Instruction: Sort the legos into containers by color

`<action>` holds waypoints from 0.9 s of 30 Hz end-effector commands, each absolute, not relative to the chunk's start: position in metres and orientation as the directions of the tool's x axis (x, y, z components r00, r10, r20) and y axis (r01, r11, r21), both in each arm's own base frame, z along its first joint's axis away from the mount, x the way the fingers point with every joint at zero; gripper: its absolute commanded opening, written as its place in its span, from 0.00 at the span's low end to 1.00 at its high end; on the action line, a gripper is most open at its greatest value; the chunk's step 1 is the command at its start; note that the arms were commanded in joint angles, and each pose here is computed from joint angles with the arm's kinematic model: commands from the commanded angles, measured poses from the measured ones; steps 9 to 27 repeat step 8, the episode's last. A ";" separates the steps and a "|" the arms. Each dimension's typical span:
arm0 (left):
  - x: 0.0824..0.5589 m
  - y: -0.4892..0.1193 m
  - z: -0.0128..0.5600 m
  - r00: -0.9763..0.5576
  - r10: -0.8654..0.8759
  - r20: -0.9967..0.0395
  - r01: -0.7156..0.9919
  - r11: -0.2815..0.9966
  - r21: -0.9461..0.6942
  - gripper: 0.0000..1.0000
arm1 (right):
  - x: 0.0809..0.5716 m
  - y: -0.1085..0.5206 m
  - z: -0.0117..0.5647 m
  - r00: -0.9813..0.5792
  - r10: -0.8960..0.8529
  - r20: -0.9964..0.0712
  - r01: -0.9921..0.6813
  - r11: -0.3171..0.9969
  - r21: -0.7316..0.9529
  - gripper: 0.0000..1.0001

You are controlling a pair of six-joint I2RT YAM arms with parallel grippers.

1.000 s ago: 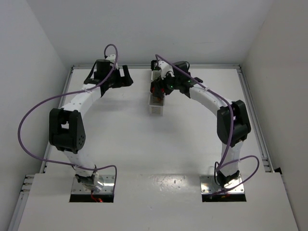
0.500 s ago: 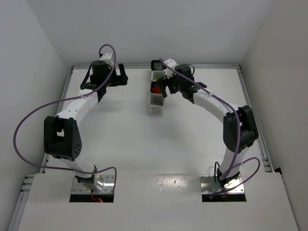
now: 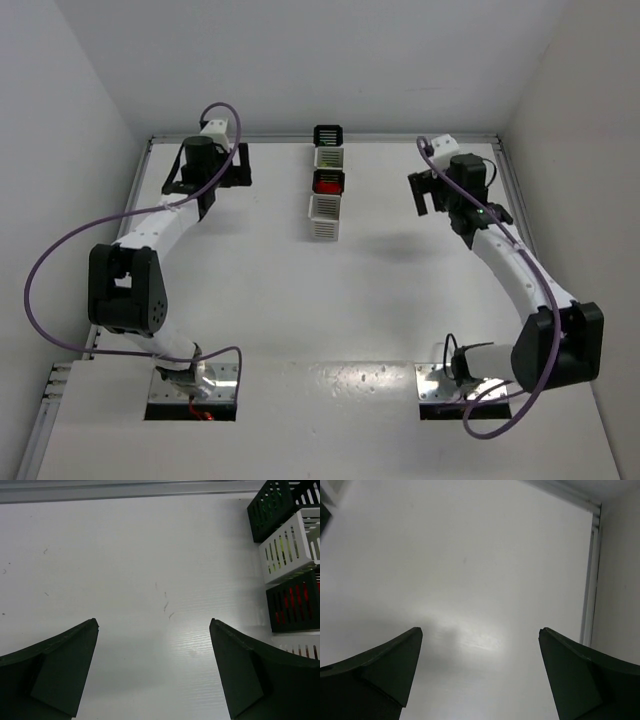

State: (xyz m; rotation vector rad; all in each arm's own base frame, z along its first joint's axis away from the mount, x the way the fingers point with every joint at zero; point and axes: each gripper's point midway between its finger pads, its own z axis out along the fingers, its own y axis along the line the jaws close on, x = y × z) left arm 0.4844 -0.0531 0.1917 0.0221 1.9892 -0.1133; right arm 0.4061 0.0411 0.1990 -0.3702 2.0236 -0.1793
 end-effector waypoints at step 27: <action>0.510 -0.041 0.217 -0.351 -0.021 -0.936 0.047 0.998 -0.040 1.00 | 0.365 -0.038 0.140 -0.656 -0.272 -0.704 -0.171 0.962 -0.213 0.99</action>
